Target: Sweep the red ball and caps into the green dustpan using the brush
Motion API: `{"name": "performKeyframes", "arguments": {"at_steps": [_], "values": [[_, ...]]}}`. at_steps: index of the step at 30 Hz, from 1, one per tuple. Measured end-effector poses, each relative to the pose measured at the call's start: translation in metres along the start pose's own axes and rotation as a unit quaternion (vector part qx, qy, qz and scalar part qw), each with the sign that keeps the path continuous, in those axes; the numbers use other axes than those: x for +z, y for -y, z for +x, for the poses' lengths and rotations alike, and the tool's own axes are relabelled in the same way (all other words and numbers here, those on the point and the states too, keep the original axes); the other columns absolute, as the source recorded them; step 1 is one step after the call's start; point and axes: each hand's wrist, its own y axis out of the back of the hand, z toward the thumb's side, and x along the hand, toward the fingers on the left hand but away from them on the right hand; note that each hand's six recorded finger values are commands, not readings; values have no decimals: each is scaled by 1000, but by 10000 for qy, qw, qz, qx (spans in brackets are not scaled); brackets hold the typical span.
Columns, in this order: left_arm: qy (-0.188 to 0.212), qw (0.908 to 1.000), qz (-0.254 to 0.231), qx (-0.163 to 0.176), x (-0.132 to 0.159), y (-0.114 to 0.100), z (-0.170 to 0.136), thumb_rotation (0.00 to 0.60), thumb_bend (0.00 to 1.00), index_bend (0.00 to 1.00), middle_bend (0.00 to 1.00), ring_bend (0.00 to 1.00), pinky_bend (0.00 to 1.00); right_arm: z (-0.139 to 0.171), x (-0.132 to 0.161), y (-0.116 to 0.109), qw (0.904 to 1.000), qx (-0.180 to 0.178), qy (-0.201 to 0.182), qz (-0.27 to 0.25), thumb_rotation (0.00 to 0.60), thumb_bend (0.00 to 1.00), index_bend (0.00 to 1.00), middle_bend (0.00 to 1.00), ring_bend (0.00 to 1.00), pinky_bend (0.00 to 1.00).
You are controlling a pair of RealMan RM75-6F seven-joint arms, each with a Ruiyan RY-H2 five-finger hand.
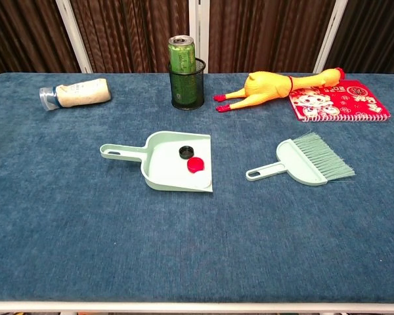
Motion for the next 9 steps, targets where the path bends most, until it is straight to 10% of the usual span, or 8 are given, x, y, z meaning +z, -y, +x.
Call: {"name": "performKeyframes", "arguments": {"at_steps": [9], "values": [[-203,9997,-15,158,-22,-5,-73,600,210,256,306,234,178,94,-30,-18,9945,-475,652,-667,600,327,68,239,10,63]]}}
